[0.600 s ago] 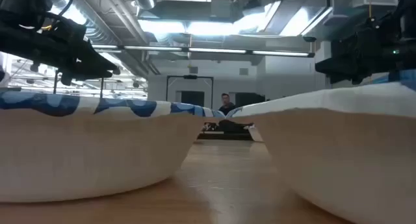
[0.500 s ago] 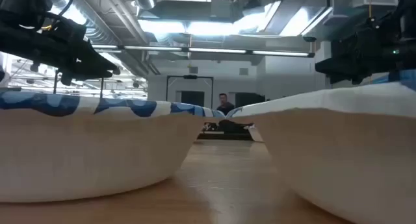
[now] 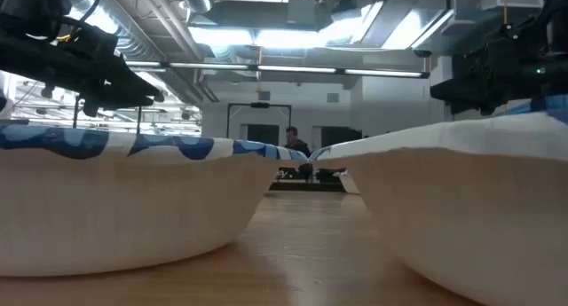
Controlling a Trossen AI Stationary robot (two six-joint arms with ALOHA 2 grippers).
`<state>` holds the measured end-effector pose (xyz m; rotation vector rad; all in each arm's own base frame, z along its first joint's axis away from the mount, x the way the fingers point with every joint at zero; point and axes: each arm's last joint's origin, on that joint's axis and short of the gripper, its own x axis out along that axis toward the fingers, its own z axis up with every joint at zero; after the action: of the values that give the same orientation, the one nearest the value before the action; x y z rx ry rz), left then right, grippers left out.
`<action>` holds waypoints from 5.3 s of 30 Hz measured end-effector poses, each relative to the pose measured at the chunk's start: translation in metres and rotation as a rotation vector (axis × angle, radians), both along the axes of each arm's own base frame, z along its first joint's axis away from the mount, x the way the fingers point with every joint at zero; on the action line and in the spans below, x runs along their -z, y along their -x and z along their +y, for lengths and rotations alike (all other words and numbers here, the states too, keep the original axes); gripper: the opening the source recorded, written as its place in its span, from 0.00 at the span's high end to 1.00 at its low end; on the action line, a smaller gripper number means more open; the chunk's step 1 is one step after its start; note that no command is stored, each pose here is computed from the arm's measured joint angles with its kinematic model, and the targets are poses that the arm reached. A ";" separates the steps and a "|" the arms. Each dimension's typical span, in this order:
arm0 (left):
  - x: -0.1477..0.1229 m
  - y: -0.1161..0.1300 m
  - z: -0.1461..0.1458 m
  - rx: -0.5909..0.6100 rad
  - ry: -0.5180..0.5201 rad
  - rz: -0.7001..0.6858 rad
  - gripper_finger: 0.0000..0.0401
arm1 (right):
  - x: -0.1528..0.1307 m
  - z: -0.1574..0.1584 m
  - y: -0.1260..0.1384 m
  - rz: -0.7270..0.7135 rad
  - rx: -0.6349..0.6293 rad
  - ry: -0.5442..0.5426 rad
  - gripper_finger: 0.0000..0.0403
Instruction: Nest bowls inside each other
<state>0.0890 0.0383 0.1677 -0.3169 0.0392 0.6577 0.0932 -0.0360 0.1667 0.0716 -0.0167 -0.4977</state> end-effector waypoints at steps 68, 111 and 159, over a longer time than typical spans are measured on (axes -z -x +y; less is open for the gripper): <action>0.000 0.000 0.000 0.000 0.000 0.000 0.58 | -0.004 -0.001 0.001 -0.153 0.047 -0.194 0.78; 0.000 0.000 0.000 0.000 0.000 0.000 0.58 | -0.015 0.001 0.001 -0.373 -0.047 -0.371 0.78; -0.001 0.001 0.002 -0.076 -0.012 -0.012 0.58 | -0.080 -0.035 -0.085 0.882 0.263 -0.485 0.75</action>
<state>0.0878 0.0401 0.1691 -0.3121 0.0122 0.7310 0.1786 -0.0707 0.2466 0.3220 0.9715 -0.7546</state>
